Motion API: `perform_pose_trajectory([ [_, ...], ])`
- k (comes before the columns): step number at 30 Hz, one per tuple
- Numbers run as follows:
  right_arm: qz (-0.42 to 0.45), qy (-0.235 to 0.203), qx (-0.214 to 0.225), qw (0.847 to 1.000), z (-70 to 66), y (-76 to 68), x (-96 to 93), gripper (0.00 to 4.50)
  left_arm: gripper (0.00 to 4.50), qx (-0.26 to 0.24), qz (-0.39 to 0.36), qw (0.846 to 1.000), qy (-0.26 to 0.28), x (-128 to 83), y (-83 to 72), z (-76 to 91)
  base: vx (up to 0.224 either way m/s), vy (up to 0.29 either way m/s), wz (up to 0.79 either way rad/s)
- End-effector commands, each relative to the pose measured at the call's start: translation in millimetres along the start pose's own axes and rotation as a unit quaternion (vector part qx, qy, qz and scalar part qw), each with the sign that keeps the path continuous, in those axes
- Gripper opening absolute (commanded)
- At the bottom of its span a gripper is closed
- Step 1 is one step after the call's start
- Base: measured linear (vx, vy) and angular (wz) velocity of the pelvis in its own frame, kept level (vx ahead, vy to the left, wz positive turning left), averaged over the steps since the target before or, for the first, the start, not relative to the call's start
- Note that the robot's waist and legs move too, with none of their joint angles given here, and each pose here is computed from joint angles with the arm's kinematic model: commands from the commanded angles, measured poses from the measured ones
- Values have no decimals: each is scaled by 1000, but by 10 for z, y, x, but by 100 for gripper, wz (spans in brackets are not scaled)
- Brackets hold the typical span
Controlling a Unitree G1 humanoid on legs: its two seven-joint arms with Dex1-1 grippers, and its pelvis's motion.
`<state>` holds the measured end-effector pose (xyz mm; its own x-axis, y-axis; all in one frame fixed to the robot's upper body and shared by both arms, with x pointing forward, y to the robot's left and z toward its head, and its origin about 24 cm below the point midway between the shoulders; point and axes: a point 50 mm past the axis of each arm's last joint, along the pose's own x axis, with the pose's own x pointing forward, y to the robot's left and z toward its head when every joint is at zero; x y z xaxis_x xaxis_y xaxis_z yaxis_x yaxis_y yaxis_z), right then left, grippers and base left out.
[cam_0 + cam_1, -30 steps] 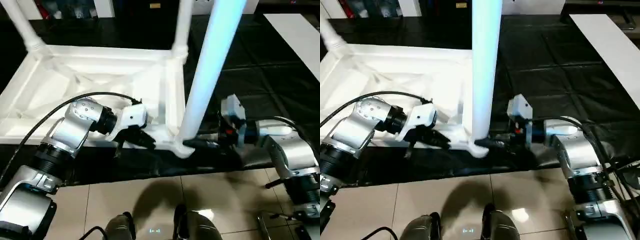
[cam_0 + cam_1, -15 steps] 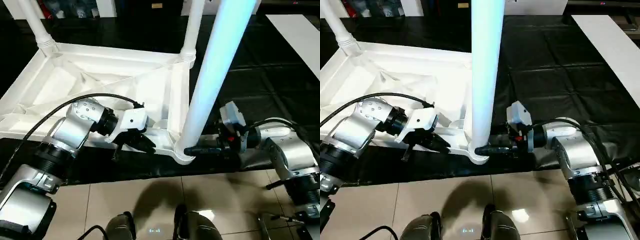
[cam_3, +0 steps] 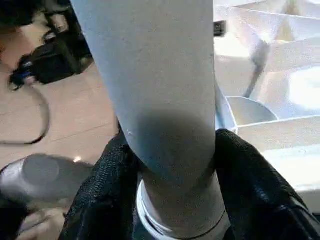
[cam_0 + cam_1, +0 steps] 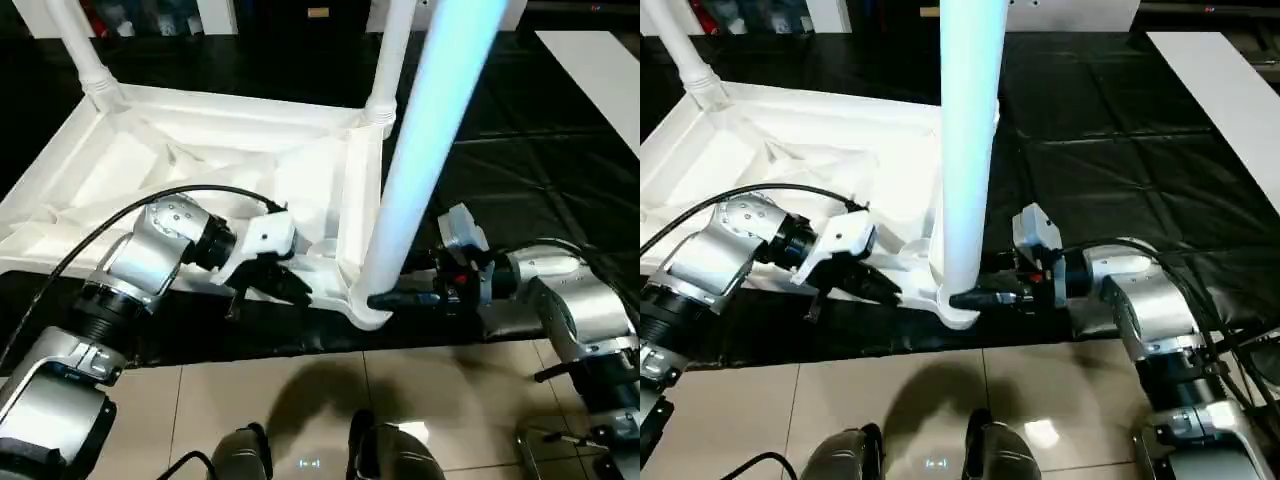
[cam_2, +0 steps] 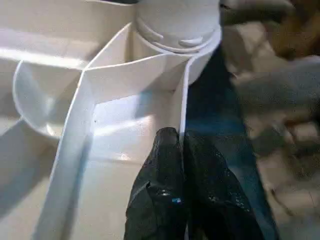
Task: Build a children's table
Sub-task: Rotate leg to tighten
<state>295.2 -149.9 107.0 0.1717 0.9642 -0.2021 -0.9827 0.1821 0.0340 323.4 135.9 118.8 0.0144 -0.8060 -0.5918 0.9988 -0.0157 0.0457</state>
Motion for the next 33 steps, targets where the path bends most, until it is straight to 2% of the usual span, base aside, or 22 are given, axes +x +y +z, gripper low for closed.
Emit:
perform_pose_trajectory([
  [1, -96, 6, 21, 995, -52, -49, 231, 195, 0, -9, 33, 998, -57, 183, 26, 222, 0, 0, 0],
  [3, -154, -2, 33, 988, -48, -91, 314, 195, 0, -25, 73, 994, -76, 241, 76, 295, 0, 0, 0],
  [7, -199, -23, 60, 978, -28, -91, 458, 193, 0, -52, 129, 985, -98, 344, 155, 400, 0, 0, 0],
  [8, -244, -35, 76, 966, -23, -73, 639, 193, 0, -81, 176, 974, -118, 469, 221, 501, 0, 0, 0],
  [9, -244, -35, 76, 966, -23, -73, 639, 193, 0, -81, 176, 974, -118, 469, 221, 501, 0, 0, 0],
  [10, -265, -37, 82, 960, -21, -69, 715, 193, 0, -90, 193, 969, -125, 523, 240, 545, 0, 0, 0],
  [11, -321, -50, 115, 939, -13, -112, 853, 193, 0, -106, 236, 956, -138, 628, 292, 642, 0, 0, 0],
  [12, -321, -50, 115, 939, -13, -112, 853, 193, 0, -106, 236, 956, -138, 628, 292, 642, 0, 0, 0],
  [13, -349, -70, 131, 925, 23, -151, 931, 193, 0, -106, 250, 952, -143, 704, 300, 710, 0, 0, 0],
  [14, -350, -71, 131, 925, 27, -154, 935, 193, 0, -106, 250, 952, -143, 710, 299, 715, 0, 0, 0],
  [16, -357, -79, 133, 921, 28, -187, 904, 249, 0, -102, 243, 955, -137, 714, 284, 692, 0, 0, 0],
  [22, -353, -70, 105, 927, -41, -211, 642, 299, 0, -83, 231, 965, -91, 588, 238, 469, 0, 0, 0],
  [24, -350, -65, 91, 930, -73, -219, 534, 335, 0, -74, 226, 968, -77, 535, 225, 396, 0, 0, 0],
  [27, -341, -59, 74, 935, -96, -244, 372, 348, 0, -64, 213, 973, -61, 463, 204, 298, 0, 0, 0],
  [28, -314, -55, 57, 946, -88, -229, 285, 368, 0, -56, 200, 977, -49, 418, 186, 224, 0, 0, 0],
  [29, -303, -53, 50, 950, -86, -221, 258, 375, 0, -52, 195, 978, -47, 406, 180, 203, 0, 0, 0],
  [30, -248, -39, 18, 968, -75, -177, 121, 380, 0, -34, 167, 985, -34, 340, 144, 97, 0, 0, 0],
  [32, -204, -18, -9, 979, -70, -154, -17, 380, 0, -9, 125, 992, -24, 287, 87, 25, 0, 0, 0],
  [33, -204, -18, -9, 979, -70, -154, -17, 380, 0, -9, 125, 992, -24, 287, 87, 25, 0, 0, 0],
])
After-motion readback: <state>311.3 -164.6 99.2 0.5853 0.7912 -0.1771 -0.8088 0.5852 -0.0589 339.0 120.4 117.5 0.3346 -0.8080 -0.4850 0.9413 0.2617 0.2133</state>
